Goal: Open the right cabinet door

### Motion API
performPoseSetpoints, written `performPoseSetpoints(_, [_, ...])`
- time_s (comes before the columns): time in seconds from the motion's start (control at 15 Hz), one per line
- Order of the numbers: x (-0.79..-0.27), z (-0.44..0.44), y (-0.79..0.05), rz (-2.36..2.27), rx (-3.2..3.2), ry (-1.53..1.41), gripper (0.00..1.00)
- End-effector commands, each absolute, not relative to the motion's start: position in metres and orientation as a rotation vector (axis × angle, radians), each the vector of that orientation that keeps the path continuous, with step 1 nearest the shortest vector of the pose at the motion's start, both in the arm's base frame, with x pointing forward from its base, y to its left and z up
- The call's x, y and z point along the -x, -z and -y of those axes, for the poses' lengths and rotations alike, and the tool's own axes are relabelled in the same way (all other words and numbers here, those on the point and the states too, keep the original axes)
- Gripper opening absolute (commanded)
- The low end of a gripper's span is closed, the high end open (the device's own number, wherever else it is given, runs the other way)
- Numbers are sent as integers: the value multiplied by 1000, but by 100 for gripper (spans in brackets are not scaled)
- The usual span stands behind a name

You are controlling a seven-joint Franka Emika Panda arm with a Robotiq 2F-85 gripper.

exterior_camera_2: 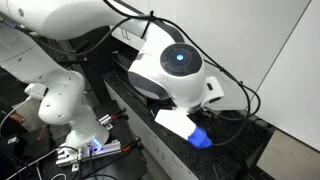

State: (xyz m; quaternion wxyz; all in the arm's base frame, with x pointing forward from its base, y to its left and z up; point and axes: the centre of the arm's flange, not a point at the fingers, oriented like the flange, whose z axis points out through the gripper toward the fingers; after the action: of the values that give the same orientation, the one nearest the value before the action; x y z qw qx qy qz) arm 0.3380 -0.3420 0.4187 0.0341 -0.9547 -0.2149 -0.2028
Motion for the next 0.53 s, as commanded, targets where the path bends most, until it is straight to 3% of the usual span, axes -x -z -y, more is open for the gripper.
performPoseSetpoints(0.0, [-316,332,-421,616,2999,605,100])
performPoseSetpoints(0.47, [-276,315,-429,472,3037,568,100])
